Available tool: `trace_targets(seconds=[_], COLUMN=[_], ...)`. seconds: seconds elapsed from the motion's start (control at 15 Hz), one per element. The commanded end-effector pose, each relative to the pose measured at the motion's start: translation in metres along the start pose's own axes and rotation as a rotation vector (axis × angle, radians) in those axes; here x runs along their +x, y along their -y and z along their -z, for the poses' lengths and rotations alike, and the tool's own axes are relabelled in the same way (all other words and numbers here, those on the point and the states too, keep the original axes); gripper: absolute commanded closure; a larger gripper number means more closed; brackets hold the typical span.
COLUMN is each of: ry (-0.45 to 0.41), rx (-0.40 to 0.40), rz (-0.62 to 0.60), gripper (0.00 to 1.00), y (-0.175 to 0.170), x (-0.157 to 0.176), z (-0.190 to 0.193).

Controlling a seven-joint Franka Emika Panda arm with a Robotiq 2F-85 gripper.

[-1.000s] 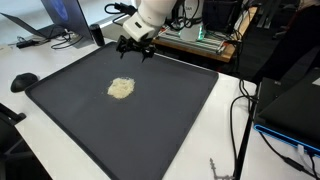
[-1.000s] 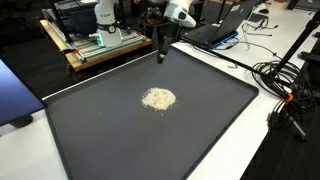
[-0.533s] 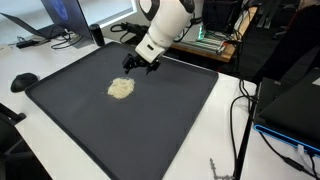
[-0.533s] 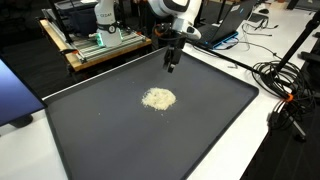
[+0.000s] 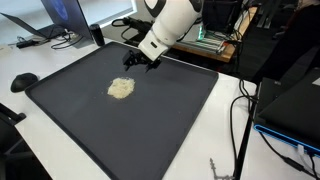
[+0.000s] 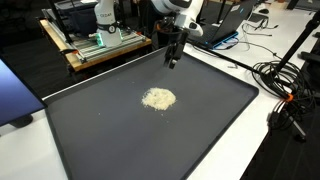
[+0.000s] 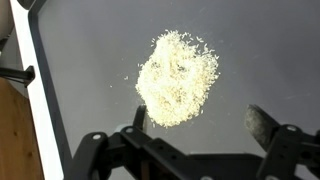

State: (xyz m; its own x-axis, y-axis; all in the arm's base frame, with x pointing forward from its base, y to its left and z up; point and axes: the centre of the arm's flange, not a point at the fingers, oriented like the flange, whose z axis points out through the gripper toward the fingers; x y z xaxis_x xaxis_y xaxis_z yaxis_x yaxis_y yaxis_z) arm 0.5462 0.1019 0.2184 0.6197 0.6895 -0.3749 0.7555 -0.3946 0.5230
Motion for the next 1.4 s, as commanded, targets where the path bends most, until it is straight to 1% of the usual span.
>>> trace_targets(seconds=[0.0,0.13,0.33,0.53,0.73,1.07,1.33], ry=[0.011,0.027,0.075,0.107,0.117,0.057,-0.001], rx=[-0.019,-0.028,-0.038,-0.048,-0.009,0.07,0.147], rz=[0.011,0.021,0.034,0.066,0.108,0.194,0.205], gripper=[0.0,0.0,0.0,0.0,0.0,0.0,0.0], y=[0.01,0.016,0.025,0.025,0.012,-0.018,-0.045], x=[0.018,0.029,0.045,0.053,0.057,0.069,0.074], z=[0.005,0.008,0.006,0.009,0.007,0.002,0.001])
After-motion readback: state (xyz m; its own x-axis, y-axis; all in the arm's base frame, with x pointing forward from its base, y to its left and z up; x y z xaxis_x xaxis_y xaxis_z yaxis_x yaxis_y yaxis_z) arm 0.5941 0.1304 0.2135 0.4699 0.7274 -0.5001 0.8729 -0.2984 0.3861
